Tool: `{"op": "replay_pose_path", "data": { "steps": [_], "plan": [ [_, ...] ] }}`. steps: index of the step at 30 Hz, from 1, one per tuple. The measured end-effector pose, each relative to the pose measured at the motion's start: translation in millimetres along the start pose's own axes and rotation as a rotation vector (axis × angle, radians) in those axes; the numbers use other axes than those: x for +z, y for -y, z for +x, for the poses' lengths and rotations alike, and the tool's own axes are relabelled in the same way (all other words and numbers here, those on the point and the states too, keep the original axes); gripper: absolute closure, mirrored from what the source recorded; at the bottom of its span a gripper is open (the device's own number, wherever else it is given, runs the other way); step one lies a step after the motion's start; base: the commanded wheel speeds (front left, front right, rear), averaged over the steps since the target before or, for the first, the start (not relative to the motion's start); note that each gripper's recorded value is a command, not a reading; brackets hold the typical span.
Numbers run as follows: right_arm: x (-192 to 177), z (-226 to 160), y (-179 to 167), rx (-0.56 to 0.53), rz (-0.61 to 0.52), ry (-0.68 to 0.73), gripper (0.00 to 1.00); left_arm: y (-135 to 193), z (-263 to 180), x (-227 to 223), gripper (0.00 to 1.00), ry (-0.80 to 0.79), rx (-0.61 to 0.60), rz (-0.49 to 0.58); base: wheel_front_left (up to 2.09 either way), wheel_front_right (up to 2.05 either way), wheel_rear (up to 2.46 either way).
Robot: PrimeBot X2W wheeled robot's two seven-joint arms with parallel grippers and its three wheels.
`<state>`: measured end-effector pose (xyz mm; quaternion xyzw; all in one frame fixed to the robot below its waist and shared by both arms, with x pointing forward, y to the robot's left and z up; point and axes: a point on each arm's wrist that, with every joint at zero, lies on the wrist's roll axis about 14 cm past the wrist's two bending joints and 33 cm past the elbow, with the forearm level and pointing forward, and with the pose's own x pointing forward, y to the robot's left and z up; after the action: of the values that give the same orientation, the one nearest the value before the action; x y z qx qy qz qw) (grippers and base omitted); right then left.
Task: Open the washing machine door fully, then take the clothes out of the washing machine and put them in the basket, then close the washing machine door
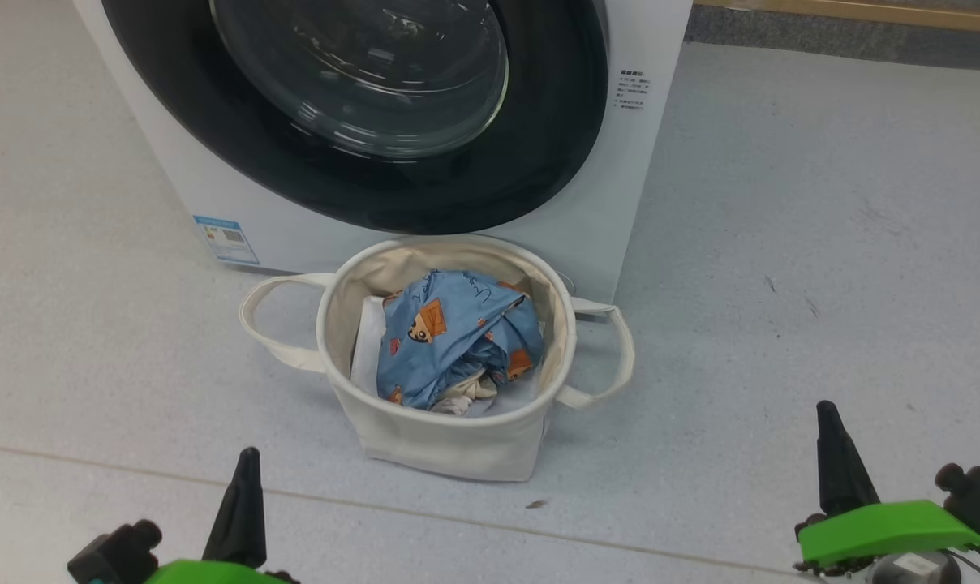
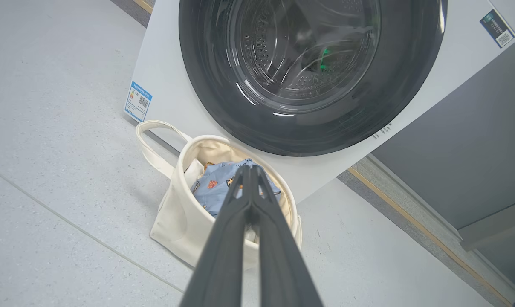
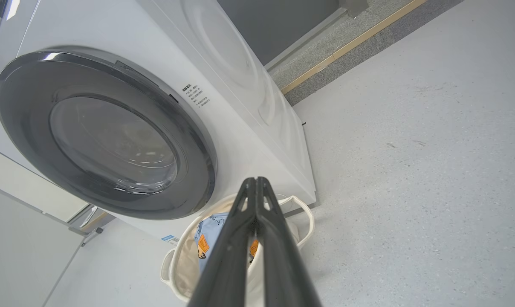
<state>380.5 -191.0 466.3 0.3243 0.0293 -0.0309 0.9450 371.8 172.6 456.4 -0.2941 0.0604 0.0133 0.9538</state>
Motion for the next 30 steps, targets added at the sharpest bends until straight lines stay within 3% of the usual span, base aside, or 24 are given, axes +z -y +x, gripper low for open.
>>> {"op": "replay_pose_path", "data": {
  "steps": [30],
  "plan": [
    [5.4, -2.4, 5.1, -0.033, 0.320, -0.005, 1.00, -5.3, -0.3, 5.1, 1.00, -0.013, 0.030, -0.341, 0.00, 0.00, 0.00]
  ]
}}
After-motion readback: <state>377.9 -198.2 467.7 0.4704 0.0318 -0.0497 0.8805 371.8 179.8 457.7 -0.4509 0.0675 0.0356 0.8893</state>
